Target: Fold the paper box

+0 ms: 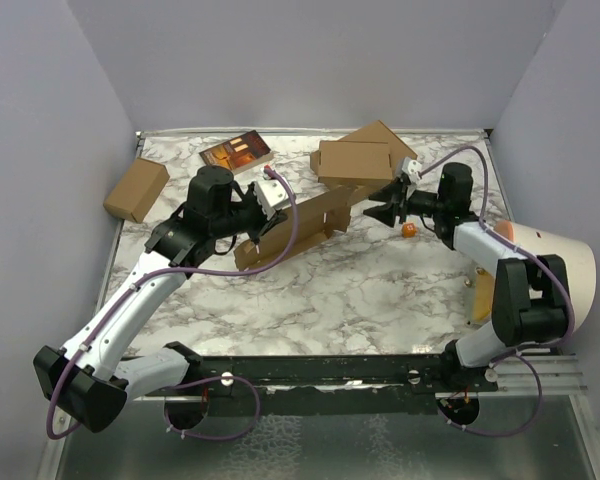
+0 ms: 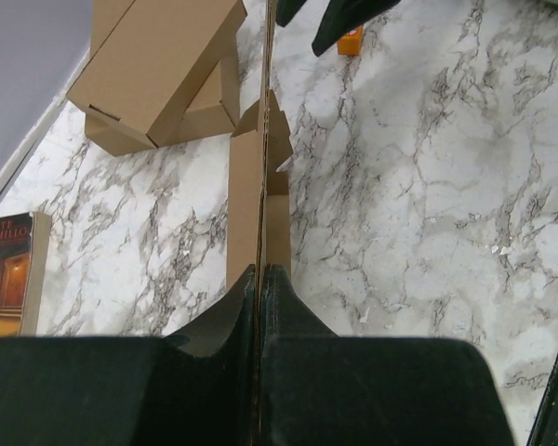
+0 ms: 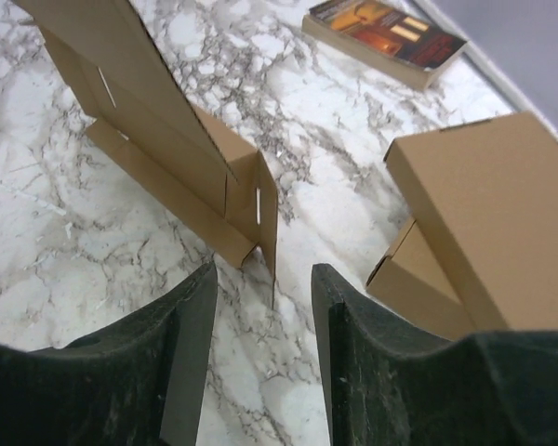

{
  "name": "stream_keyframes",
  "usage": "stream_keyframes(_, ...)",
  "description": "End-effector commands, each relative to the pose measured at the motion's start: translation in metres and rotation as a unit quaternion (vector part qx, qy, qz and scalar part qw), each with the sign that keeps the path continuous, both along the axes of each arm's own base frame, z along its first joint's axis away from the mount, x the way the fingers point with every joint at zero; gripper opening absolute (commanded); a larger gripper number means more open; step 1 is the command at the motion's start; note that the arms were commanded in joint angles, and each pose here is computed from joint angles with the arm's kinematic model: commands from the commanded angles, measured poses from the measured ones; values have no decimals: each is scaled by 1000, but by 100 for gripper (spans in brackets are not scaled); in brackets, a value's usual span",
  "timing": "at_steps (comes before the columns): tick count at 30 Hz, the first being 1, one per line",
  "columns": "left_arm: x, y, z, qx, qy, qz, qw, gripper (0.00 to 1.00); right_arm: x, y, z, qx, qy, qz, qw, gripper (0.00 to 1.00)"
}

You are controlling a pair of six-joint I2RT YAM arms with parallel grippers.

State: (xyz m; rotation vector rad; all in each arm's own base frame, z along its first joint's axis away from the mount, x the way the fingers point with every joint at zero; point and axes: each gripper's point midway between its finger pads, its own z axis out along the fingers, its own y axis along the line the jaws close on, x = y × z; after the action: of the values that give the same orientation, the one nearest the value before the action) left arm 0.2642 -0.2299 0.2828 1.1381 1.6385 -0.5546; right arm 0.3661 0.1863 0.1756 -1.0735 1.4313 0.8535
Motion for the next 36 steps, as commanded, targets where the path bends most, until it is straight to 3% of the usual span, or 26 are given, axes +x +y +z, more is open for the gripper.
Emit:
stream_keyframes(1, -7, -3, -12, 0, 25, -6, 1000, 0, 11, -1, 27, 1, -21, -16, 1000, 44)
stream_keyframes(3, -8, -3, -12, 0, 26, -8, 1000, 0, 28, -5, 24, -2, -4, -44, 999, 36)
stream_keyframes(6, -8, -3, -15, 1, 30, -10, 1000, 0, 49, -4, 1, -14, 54, -56, 997, 17)
stream_keyframes(9, -9, -3, -17, 2, 32, -12, 999, 0, 57, 8, -17, -27, 85, -41, 995, 13)
stream_keyframes(17, -12, -5, -24, 5, 42, -18, 999, 0, 46, 42, -42, -33, 112, 31, 993, 20)
stream_keyframes(26, -12, -6, -26, 6, 44, -23, 999, 0, 20, 65, -51, -31, 103, 111, 988, 39)
stream_keyframes(36, -14, -7, -27, 3, 47, -27, 999, 0, 11, 71, -55, -16, 108, 135, 985, 50)
